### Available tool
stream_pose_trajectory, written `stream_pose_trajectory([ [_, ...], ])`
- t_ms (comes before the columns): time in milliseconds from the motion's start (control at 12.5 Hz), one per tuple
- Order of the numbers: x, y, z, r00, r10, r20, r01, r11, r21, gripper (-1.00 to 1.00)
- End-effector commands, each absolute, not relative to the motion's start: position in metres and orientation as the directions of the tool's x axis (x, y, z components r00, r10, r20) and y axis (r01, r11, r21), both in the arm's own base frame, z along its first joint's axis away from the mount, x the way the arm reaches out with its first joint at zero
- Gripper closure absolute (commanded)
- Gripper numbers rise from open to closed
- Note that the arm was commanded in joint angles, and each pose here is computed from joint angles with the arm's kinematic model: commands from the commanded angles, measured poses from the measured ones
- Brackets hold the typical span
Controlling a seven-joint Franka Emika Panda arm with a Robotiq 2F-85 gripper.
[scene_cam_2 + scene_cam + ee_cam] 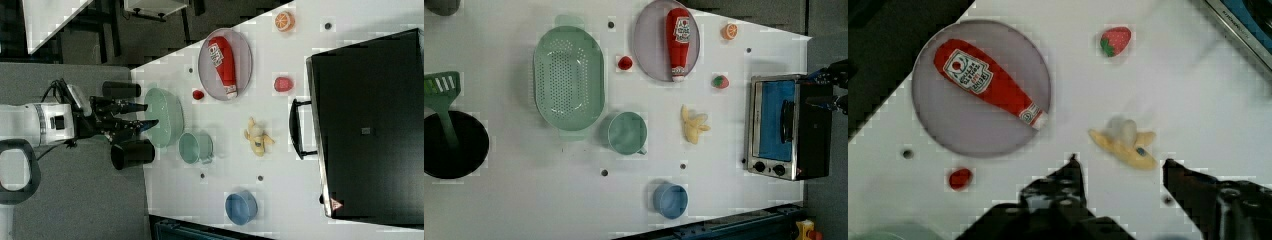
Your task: Pick Banana and place it in mug.
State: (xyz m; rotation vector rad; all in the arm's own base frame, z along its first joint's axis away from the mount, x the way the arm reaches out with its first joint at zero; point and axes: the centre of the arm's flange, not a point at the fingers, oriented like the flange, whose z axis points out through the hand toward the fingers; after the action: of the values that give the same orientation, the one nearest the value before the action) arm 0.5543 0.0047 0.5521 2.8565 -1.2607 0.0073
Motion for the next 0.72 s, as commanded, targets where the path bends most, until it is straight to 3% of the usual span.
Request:
stream_pose_trajectory([
  [80,0.437,-0.019,0.622,0.617,-0.786,-0.044,-0.785,-0.618,0.039,-0.59],
  [240,0.438,-0.019,0.618,0.616,-0.786,-0.050,-0.785,-0.618,0.046,-1.00],
  [480,0.446,-0.019,0.583,0.614,-0.785,-0.082,-0.781,-0.619,0.084,-1.00],
  [720,0.462,-0.018,0.524,0.627,-0.774,-0.087,-0.769,-0.633,0.088,-1.00],
])
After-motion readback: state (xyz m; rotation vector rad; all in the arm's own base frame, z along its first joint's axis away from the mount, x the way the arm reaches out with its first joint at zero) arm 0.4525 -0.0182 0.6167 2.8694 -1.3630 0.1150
